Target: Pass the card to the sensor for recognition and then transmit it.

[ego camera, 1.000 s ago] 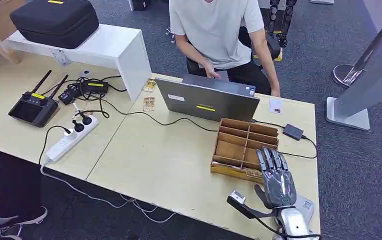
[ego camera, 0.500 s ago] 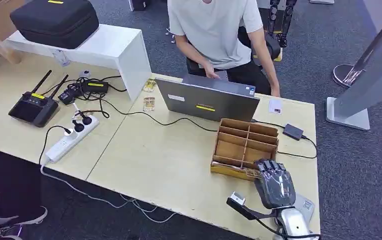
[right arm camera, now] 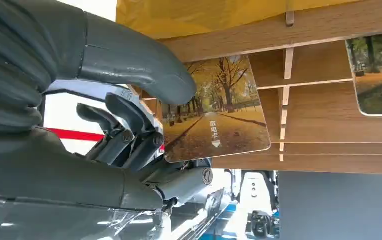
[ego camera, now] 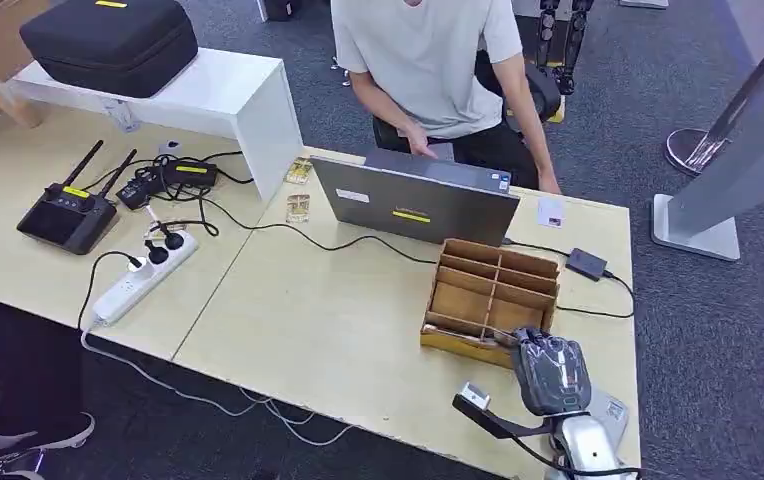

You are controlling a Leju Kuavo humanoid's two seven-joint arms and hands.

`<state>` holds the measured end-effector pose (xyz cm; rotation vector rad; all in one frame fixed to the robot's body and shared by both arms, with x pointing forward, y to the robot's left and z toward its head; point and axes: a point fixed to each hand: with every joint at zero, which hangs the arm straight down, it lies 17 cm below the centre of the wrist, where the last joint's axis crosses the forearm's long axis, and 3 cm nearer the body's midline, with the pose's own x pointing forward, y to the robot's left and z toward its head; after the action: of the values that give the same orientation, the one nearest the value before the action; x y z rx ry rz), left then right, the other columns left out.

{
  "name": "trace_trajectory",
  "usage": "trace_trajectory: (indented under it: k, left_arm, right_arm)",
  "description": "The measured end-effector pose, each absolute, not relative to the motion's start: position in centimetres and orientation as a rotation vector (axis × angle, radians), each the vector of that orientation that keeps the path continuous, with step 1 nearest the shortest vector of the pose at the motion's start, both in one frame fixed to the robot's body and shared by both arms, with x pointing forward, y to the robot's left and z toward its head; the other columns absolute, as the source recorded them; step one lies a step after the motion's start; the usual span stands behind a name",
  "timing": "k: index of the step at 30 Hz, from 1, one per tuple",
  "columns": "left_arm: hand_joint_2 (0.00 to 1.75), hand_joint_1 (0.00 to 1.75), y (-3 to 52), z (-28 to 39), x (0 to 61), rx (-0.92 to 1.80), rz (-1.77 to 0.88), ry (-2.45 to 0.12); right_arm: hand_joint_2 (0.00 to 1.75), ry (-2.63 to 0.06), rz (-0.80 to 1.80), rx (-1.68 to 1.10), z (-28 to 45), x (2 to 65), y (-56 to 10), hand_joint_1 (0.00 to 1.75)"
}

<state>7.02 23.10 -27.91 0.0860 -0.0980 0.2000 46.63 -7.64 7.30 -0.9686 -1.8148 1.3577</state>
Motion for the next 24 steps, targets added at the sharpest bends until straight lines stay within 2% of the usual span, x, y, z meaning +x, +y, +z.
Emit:
trace_trajectory:
  k: [10, 17, 24]
  left_arm:
    - [1.75, 0.00, 24.0, -27.9, 7.2, 0.139, 0.182, -0.116]
    - [1.75, 0.00, 23.9, -27.9, 7.2, 0.130, 0.174, -0.111]
    - [1.75, 0.00, 23.8, -27.9, 7.2, 0.124, 0.170, -0.112]
  right_arm:
    - [1.75, -1.813, 1.330, -0.998, 8.8, 48.2, -8.2, 1.75]
    - [1.75, -1.857, 1.244, -1.094, 16.7, 53.8, -9.3, 1.75]
    - [1.75, -1.892, 1.200, -1.129, 20.9, 55.6, -9.5, 1.75]
